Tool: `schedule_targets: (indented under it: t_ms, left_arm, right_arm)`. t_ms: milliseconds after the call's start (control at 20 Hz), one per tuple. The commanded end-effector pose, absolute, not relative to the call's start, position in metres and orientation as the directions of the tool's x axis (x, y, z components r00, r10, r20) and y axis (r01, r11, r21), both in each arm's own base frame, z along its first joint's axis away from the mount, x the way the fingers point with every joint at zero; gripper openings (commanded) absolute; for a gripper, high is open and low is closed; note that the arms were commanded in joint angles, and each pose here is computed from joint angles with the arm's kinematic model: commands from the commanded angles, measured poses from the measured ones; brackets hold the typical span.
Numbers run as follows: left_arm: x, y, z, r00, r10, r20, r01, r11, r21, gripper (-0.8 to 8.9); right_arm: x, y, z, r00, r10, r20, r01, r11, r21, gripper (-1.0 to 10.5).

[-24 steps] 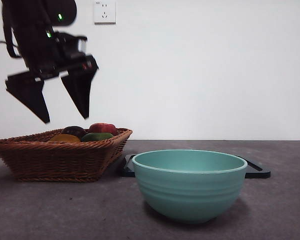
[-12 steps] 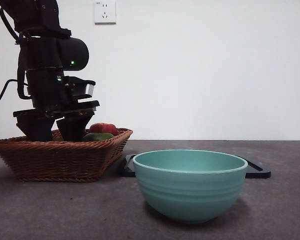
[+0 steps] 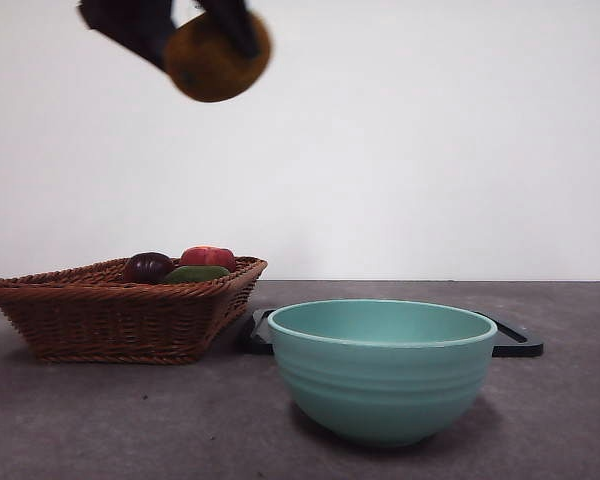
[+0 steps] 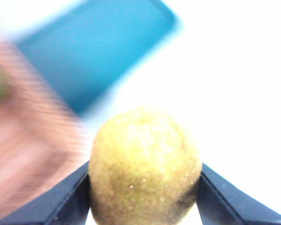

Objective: Pick up the wifruite, put it on the bowl, pick up the plate, put it on desk

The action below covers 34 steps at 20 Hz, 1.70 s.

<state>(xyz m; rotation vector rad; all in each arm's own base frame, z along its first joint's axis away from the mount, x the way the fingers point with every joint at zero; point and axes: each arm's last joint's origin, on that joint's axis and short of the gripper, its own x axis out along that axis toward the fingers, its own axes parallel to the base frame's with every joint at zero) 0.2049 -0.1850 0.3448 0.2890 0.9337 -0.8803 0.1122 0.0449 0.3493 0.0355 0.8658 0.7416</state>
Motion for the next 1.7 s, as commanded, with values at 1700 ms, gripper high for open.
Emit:
schedule_targets:
  t_ms: [1700]
  left_arm:
    - [0.206, -0.321, 0.201, 0.048, -0.343, -0.938, 0.905, 0.413, -0.105, 4.45]
  right_arm:
    - [0.112, 0.045, 0.355, 0.432, 0.608, -0.666, -0.58, 0.753, 0.311, 3.6]
